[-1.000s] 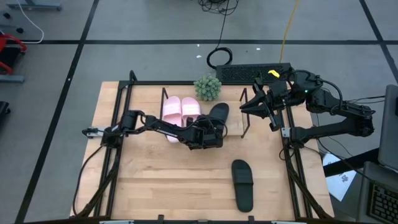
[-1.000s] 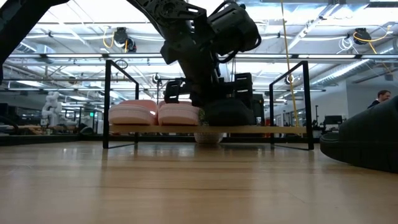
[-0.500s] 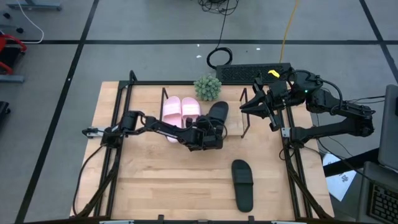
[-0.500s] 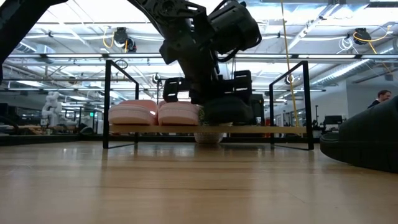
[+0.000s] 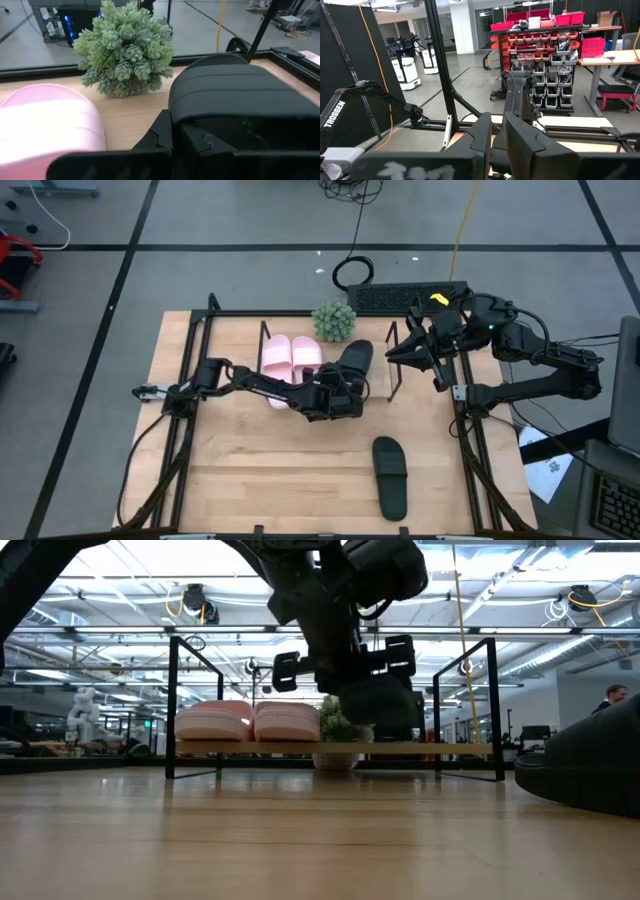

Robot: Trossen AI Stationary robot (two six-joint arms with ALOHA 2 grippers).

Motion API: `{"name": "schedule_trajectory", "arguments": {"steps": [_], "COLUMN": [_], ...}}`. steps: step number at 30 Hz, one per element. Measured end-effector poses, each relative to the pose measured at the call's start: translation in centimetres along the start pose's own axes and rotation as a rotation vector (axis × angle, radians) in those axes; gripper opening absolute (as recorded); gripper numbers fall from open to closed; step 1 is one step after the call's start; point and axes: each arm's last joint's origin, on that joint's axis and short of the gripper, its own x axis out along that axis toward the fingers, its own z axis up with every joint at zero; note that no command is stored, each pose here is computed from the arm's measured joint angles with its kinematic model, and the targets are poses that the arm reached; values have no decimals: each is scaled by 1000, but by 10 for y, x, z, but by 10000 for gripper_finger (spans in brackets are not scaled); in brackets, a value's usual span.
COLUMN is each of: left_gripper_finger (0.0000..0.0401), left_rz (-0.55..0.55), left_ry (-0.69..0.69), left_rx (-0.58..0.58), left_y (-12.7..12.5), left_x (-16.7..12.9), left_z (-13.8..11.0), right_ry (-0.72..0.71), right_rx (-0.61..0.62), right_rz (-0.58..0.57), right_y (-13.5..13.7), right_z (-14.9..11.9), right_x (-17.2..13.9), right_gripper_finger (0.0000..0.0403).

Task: Pick and place slides into the shelf
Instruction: Put the left black slipper on the shelf

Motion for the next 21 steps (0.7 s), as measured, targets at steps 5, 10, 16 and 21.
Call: {"name": "schedule_trajectory", "arguments": {"steps": [5, 10, 16, 21], "left_gripper_finger": [0, 0, 0, 0], "left_rz": [51, 86, 79, 86], "left_ry": [47, 72, 104, 109], "left_rx": [4, -39, -69, -73], "left_y": [11, 18, 17, 19], "left_x": [1, 0, 1, 3], "left_z": [-5, -8, -9, -10], "right_ry": [3, -11, -17, -16], "right_rx": [18, 11, 9, 13], "right_rz": [27, 28, 29, 29], "right_y": [1, 1, 1, 1], "right_z": [0, 1, 2, 2], "right_x": [0, 0, 0, 0], "right_gripper_finger": [43, 43, 43, 43]}}
